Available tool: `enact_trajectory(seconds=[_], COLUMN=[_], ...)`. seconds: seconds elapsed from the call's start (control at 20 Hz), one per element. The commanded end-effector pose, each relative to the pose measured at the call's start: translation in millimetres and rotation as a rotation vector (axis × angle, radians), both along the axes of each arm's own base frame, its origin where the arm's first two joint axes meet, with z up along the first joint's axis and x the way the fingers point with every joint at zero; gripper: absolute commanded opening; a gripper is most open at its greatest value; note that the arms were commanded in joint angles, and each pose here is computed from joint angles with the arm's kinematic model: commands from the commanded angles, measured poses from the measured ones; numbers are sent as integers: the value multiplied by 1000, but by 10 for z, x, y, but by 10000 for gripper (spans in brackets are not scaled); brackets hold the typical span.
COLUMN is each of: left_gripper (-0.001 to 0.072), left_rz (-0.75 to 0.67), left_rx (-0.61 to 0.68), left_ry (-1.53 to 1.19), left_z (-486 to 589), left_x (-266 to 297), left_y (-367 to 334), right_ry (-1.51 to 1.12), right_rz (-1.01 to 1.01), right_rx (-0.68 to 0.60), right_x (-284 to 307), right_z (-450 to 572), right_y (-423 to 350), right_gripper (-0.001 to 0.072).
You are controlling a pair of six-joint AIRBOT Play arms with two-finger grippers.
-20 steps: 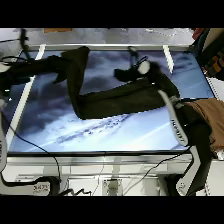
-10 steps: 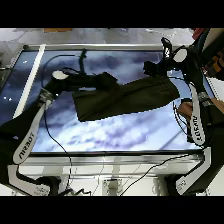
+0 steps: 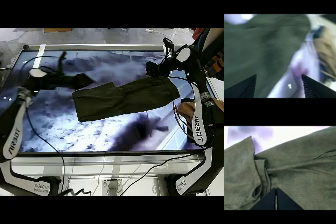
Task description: Fold the clothes and pants, and hang the long-sleeved shirts on hangers.
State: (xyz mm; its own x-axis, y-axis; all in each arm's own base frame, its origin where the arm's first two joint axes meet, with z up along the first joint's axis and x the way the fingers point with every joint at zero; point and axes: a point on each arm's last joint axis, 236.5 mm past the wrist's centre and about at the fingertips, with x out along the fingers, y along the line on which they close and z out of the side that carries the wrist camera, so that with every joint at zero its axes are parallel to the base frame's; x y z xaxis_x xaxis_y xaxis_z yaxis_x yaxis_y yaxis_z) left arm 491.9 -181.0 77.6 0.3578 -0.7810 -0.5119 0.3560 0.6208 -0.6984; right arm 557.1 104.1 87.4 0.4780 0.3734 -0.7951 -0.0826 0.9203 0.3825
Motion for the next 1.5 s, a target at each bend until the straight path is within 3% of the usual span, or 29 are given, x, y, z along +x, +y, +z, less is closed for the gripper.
enact_trajectory(seconds=[0.0, 0.3, 0.7, 0.75, 0.85, 0.9, 1.0, 1.15, 1.35, 1.45], left_gripper=[599, 598, 590, 483, 142, 19, 18, 17, 17, 17], left_rz=[153, 420, 451, 440, 424, 412, 359, 172, 5, -11], left_rx=[73, 21, -28, -20, -21, -29, -49, 22, 292, 361], left_ry=[200, 398, 323, 316, 306, 299, 277, 235, 179, 99], left_z=[-592, -1686, -1753, -1750, -1710, -1661, -1487, -1132, -556, -101], left_x=[-153, -499, -372, -373, -361, -342, -295, -415, -717, -811], left_y=[963, 1206, 530, 464, 398, 376, 353, 358, 661, 751], right_ry=[-13, -15, -14, -15, -11, -10, -14, -15, -34, -53], right_rz=[17, 16, 27, 31, 44, 48, 51, 69, 146, 197], right_rx=[-11, -9, -7, -9, -8, -9, -7, -2, 11, 22], right_x=[8, 11, -2, -6, -20, -22, -8, -1, -10, -64], right_z=[12, 15, 16, 15, 1, -21, -87, -247, -502, -670], right_y=[-4, -1, 59, 83, 150, 181, 251, 468, 1121, 1592], right_gripper=[47, 47, 47, 47, 47, 46, 47, 47, 47, 47])
